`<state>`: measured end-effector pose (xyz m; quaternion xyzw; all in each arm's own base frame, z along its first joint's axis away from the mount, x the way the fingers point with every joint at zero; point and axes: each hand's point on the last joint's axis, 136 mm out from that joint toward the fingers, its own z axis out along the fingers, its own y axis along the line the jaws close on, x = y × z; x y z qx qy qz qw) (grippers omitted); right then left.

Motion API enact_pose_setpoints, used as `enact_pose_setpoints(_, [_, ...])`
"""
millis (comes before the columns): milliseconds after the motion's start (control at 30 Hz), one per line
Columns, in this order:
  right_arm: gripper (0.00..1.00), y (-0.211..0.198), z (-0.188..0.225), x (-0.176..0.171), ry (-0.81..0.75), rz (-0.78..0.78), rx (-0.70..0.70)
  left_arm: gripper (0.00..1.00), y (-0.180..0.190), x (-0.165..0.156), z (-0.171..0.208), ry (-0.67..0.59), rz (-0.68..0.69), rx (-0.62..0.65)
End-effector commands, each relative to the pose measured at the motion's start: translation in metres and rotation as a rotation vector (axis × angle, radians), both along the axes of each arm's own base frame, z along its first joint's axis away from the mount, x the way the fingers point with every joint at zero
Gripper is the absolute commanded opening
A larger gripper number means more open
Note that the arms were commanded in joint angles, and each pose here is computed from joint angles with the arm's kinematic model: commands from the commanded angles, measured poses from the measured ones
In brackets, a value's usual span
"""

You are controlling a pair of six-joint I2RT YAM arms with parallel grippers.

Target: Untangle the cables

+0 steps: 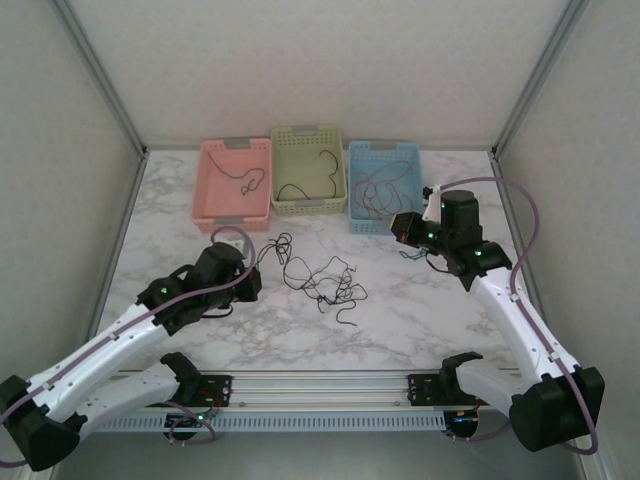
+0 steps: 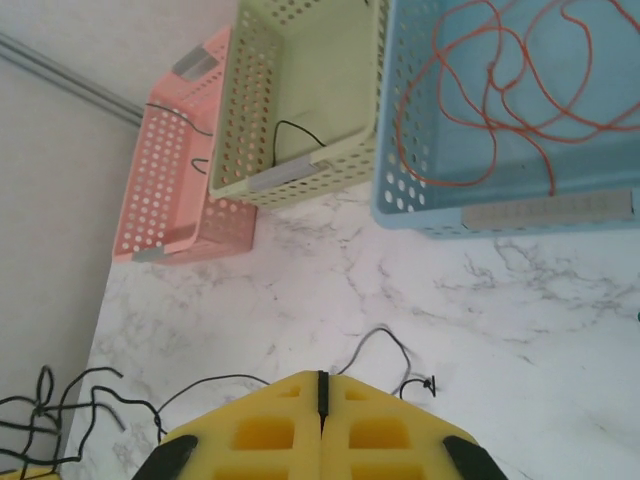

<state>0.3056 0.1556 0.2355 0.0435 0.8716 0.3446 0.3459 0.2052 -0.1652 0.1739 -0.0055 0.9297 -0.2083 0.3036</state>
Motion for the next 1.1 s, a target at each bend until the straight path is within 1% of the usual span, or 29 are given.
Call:
enact_pose_setpoints(0, [0.00,0.025,0.012,-0.005,-0.023,0.122,0.120,0.00,0.007,-0.005,-0.004,0.023,0.007,0.018])
enact_pose_setpoints(67, [0.00,0.045,0.020,-0.013,-0.040,0.220,0.161,0.00,-0.003,-0.005,0.001,0.018,-0.025,-0.019])
enact_pose_setpoints(100, [0.00,0.056,0.022,-0.018,-0.052,0.267,0.153,0.00,-0.007,-0.003,0.003,0.012,-0.037,-0.033])
enact_pose_setpoints(133, [0.06,0.065,0.024,-0.023,-0.065,0.307,0.138,0.00,-0.009,-0.002,0.003,0.011,-0.042,-0.037])
enact_pose_setpoints(200, [0.21,0.087,0.025,-0.034,-0.087,0.388,0.089,0.00,-0.013,0.001,0.005,0.010,-0.048,-0.037])
enact_pose_setpoints(267, [0.33,0.104,0.024,-0.041,-0.093,0.442,0.070,0.00,-0.019,0.004,0.007,0.013,-0.061,-0.046])
enact_pose_setpoints(333, [0.41,0.119,0.025,-0.048,-0.113,0.492,0.054,0.00,-0.027,0.006,0.006,0.022,-0.081,-0.064])
enact_pose_setpoints(400, [0.48,0.135,0.027,-0.055,-0.173,0.542,-0.002,0.00,-0.034,0.007,0.001,0.043,-0.097,-0.069])
enact_pose_setpoints(500, [0.55,0.150,0.029,-0.061,-0.245,0.611,-0.072,0.00,-0.041,0.009,-0.005,0.065,-0.115,-0.068])
enact_pose_setpoints(667, [0.57,0.164,0.031,-0.058,-0.317,0.704,-0.147,0.00,-0.049,0.012,-0.008,0.077,-0.137,-0.075])
enact_pose_setpoints(767, [0.58,0.174,0.039,-0.058,-0.347,0.762,-0.144,0.00,-0.053,0.013,-0.007,0.079,-0.146,-0.077])
enact_pose_setpoints(1067, [0.56,0.200,0.023,-0.045,-0.276,0.832,-0.172,0.00,-0.056,0.015,-0.008,0.085,-0.153,-0.074])
